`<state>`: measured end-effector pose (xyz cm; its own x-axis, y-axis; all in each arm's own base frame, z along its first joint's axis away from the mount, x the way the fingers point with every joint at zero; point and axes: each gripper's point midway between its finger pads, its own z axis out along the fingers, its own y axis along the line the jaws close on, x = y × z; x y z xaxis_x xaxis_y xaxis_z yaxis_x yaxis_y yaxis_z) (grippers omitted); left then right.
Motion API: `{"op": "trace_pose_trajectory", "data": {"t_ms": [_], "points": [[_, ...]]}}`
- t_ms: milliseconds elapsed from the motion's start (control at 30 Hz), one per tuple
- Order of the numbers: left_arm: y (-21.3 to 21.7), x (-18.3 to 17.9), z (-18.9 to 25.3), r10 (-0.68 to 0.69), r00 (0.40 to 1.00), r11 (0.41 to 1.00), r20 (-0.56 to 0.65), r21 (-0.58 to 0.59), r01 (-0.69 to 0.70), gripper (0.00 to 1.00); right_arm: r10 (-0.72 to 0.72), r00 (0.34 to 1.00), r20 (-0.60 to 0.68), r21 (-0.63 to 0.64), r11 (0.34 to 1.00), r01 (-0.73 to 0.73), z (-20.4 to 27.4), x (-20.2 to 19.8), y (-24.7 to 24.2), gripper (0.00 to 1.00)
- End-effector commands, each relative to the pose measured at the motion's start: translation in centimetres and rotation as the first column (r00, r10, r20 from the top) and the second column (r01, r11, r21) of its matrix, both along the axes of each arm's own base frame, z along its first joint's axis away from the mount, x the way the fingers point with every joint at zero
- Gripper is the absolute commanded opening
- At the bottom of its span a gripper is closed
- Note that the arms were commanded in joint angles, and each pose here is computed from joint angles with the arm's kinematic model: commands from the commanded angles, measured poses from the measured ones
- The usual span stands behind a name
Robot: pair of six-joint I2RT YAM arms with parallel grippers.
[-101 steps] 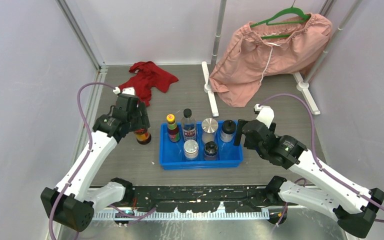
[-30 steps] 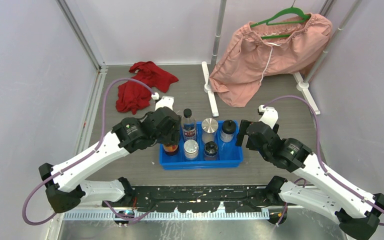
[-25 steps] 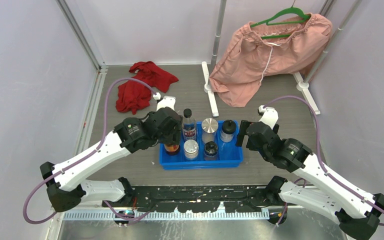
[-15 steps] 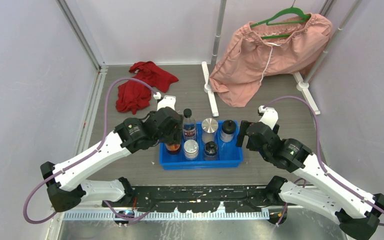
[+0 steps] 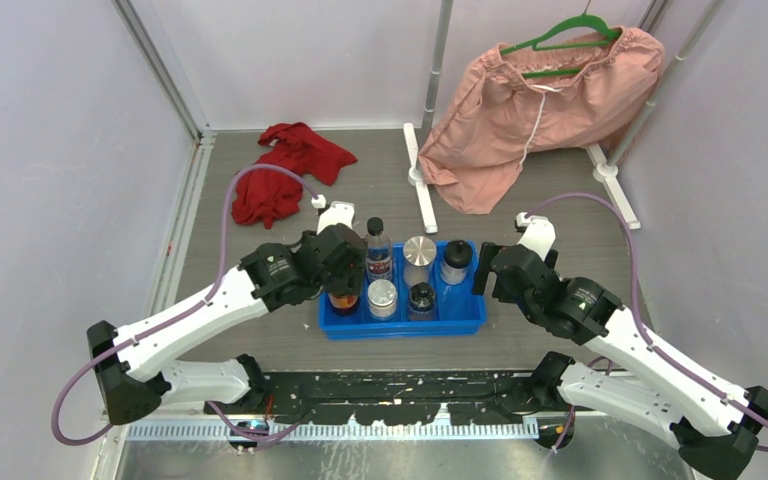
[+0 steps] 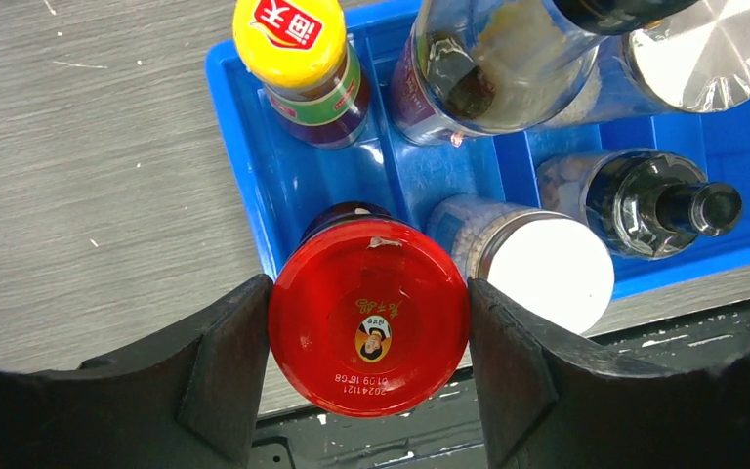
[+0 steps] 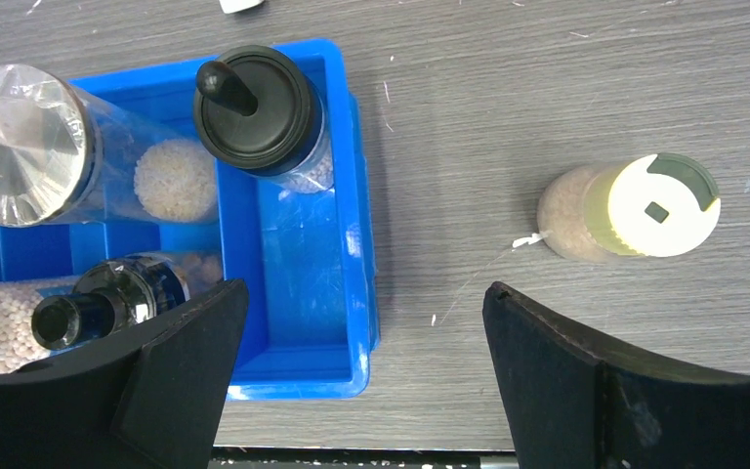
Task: Organize the condiment bottles
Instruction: Place the bottle in the storage box.
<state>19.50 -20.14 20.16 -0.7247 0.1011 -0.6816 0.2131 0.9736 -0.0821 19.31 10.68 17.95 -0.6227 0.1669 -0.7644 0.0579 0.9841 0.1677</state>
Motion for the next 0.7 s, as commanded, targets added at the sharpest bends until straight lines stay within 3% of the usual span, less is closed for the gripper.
{"op": "trace_pose_trajectory", "data": {"t_ms": [0,667], "points": [[-1.3,1.6,3.4,0.042,0.992,0.99,0.122,-0.141,-0.025,0.64,-0.016,1.0,0.009,0.012,1.0,0.016,0.0,0.4,0.2,0.96],[-1.3,1.5,1.2,0.04,0.993,0.99,0.115,-0.141,-0.024,0.64,-0.015,1.0,-0.005,0.006,1.0,0.015,-0.9,0.3,0.2,0.96]]}}
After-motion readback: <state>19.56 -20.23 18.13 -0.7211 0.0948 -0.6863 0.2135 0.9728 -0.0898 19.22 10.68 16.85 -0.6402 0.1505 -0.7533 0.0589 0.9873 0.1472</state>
